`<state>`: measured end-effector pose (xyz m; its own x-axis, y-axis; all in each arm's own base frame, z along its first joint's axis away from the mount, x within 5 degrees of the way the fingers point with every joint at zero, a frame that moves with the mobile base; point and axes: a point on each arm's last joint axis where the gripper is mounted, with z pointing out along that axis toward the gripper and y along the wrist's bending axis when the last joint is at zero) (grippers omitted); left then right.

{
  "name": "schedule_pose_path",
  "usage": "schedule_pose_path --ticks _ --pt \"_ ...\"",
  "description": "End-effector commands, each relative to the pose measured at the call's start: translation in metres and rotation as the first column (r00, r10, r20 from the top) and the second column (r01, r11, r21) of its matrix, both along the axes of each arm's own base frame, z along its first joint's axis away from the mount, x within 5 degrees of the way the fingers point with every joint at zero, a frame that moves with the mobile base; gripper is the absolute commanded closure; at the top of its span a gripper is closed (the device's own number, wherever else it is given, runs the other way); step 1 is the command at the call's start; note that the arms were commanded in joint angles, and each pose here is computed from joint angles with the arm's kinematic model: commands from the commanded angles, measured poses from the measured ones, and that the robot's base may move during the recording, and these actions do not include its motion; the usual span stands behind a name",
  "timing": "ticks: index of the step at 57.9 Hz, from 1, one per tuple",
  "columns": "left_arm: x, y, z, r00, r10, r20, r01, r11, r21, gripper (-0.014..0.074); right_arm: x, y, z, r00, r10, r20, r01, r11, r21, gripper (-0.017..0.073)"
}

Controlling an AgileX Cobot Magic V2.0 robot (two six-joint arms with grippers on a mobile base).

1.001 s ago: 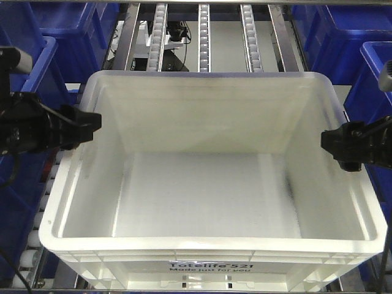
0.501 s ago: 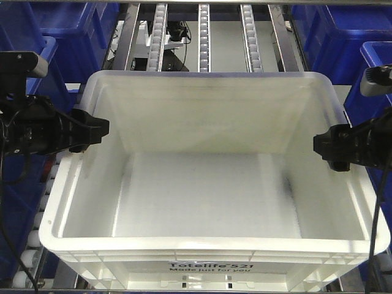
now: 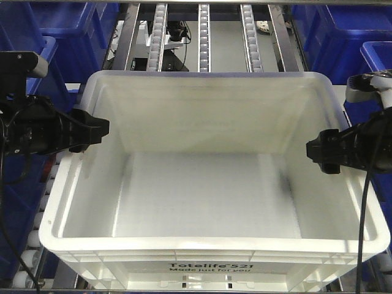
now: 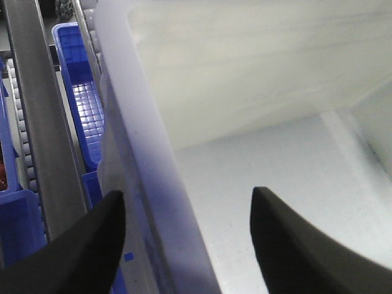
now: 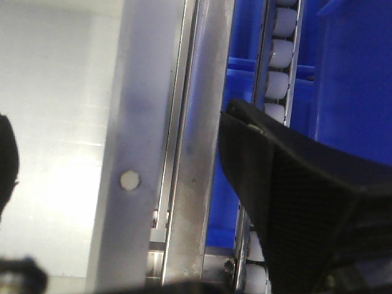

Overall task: Move bin from left to right shelf
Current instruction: 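Close both grippers on the tote's side rims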

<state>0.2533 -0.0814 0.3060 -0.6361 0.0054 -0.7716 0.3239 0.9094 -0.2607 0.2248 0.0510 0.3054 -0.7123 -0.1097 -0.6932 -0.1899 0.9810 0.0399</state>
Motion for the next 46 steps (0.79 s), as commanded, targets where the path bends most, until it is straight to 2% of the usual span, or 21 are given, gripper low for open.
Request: schedule_pose_path --ticks 1,24,37,46 --pt "0.003 0.0 0.018 0.996 0.029 0.081 -0.026 0.999 -0.039 0.0171 0.007 0.001 0.015 0.995 -0.001 0.095 0.0 1.0 0.012 -0.0023" --pt "0.004 -0.001 0.016 0.997 0.029 0.074 -0.026 0.999 -0.037 0.0171 0.008 0.001 0.013 0.996 -0.001 0.092 0.0 1.0 0.012 -0.0023" --pt "0.011 -0.004 0.002 1.0 0.015 0.008 -0.014 1.0 -0.025 0.0171 0.008 0.001 0.013 0.995 -0.001 0.096 0.0 1.0 0.013 -0.0023" --pt "0.012 -0.004 0.002 1.0 0.016 0.008 -0.016 1.0 -0.025 0.0171 0.008 0.001 0.013 0.995 -0.002 0.097 0.0 1.0 0.013 -0.0023"
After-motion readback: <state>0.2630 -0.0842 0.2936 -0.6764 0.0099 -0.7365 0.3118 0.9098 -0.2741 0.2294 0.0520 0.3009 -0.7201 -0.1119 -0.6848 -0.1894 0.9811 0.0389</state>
